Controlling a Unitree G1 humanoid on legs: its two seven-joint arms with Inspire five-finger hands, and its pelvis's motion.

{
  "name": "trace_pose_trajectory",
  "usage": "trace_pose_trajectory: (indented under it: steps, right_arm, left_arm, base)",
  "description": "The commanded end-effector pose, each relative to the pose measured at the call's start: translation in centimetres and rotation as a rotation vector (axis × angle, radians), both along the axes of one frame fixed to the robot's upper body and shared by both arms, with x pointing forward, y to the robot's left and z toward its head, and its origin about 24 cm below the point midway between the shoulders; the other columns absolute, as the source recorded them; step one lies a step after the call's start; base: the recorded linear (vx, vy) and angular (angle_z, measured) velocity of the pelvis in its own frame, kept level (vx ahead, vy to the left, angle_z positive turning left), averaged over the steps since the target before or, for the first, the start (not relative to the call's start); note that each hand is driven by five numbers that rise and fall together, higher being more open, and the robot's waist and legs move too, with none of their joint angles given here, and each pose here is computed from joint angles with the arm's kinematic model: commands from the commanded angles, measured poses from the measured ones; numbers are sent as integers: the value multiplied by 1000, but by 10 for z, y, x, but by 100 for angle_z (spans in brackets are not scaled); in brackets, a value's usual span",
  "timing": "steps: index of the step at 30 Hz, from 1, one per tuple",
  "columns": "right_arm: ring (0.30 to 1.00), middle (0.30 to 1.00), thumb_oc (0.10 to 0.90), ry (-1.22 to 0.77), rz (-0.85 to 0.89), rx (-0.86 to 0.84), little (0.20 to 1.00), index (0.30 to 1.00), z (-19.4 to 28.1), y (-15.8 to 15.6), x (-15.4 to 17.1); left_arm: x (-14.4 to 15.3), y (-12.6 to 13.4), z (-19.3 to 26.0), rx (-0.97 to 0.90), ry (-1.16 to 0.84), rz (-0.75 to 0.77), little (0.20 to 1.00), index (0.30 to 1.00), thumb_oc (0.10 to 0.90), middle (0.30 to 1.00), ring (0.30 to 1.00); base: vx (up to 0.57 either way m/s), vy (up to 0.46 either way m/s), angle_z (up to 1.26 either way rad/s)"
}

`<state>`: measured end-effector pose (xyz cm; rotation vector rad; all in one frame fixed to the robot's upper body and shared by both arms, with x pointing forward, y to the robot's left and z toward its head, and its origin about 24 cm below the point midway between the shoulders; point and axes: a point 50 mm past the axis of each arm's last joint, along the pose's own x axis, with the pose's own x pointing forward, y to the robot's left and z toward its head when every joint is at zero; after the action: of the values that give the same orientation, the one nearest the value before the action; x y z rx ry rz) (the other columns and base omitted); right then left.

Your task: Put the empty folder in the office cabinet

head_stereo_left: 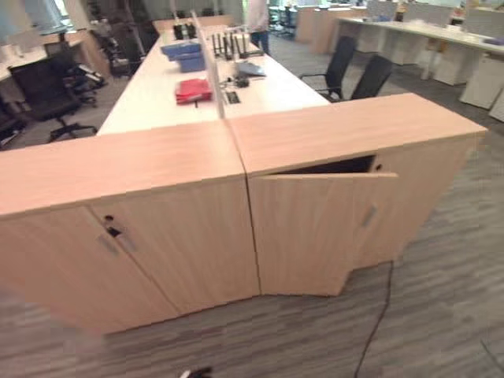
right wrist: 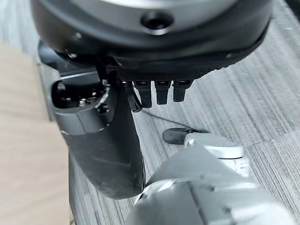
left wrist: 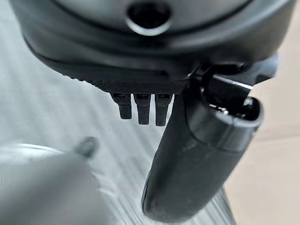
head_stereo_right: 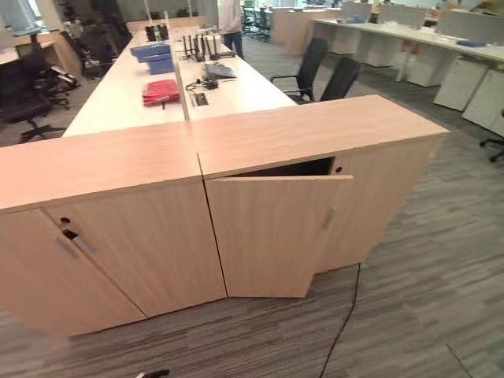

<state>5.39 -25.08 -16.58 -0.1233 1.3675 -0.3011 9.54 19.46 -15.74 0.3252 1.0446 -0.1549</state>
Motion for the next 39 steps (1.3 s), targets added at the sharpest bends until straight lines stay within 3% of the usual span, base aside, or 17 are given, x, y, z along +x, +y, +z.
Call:
trace_pose_trajectory:
  steps: [1, 3, 4, 6, 13, 28, 39]
  right_arm:
    - [900, 900, 800, 61, -20, -68, 900, 900, 5, -17, -5]
    - [900, 900, 800, 82, -22, -71, 900, 900, 5, -19, -12]
    - [900, 900, 800, 82, -22, -70, 900, 900, 5, -19, -12]
    - [900, 900, 800, 112, 14, -69, 900, 900, 5, -22, -19]
    - [900, 900, 800, 120, 100, -73, 900, 900, 6, -24, -16]
    - [900, 900, 800, 89, 111, -11, 900, 900, 0, -3, -11]
    - [900, 900, 800, 84, 120, 8, 900, 900, -1, 2, -8]
  left_arm:
    - [113, -51, 78, -308, -566, -62, 900, 900, 800, 900, 900]
    - [139, -59, 121, -394, -750, -150, 900, 900, 800, 900, 900]
    - [138, -59, 122, -394, -749, -150, 900, 900, 800, 900, 900]
    - [165, -73, 174, -486, -940, -260, 900, 900, 800, 900, 900]
    - [202, -117, 231, -549, -1102, -458, 900, 900, 800, 900, 900]
    - [188, -117, 240, -690, -1110, -448, 900, 900, 800, 900, 900]
    - [170, -124, 253, -816, -1115, -527, 900, 900, 800, 900, 900]
  base:
    - [53, -106, -36]
    - [26, -59, -18]
    - [24, -36, -10]
    - [56, -59, -11]
    - [28, -27, -36]
    - [3, -6, -6]
    - [-6, 0, 2]
